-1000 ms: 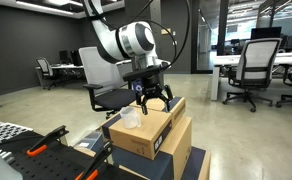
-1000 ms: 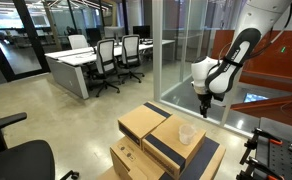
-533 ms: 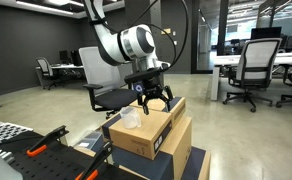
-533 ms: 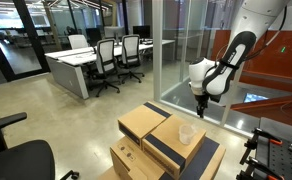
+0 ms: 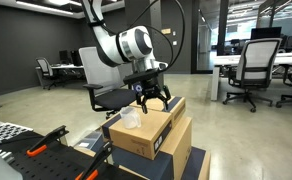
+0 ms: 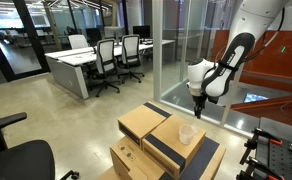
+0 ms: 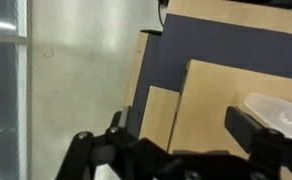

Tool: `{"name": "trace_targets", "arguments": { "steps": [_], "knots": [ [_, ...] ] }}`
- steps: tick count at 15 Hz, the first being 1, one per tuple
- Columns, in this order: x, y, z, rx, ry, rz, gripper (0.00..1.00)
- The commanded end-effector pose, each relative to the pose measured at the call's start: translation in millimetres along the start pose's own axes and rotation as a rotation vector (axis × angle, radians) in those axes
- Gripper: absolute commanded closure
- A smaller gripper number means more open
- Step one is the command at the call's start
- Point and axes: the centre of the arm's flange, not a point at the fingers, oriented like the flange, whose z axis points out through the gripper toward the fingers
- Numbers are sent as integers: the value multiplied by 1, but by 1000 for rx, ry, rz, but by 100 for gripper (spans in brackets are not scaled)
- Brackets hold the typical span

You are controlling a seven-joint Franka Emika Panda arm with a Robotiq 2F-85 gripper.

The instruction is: Twist the water jug around

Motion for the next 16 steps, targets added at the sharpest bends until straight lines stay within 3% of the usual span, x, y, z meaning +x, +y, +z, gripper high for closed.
{"name": "trace_targets", "arguments": {
  "steps": [1, 12, 16],
  "knots": [
    [8, -4, 0, -4, 29, 18, 0],
    [7, 0, -8, 32, 183, 192, 0],
    [24, -10, -13, 39, 172, 215, 0]
  ]
}}
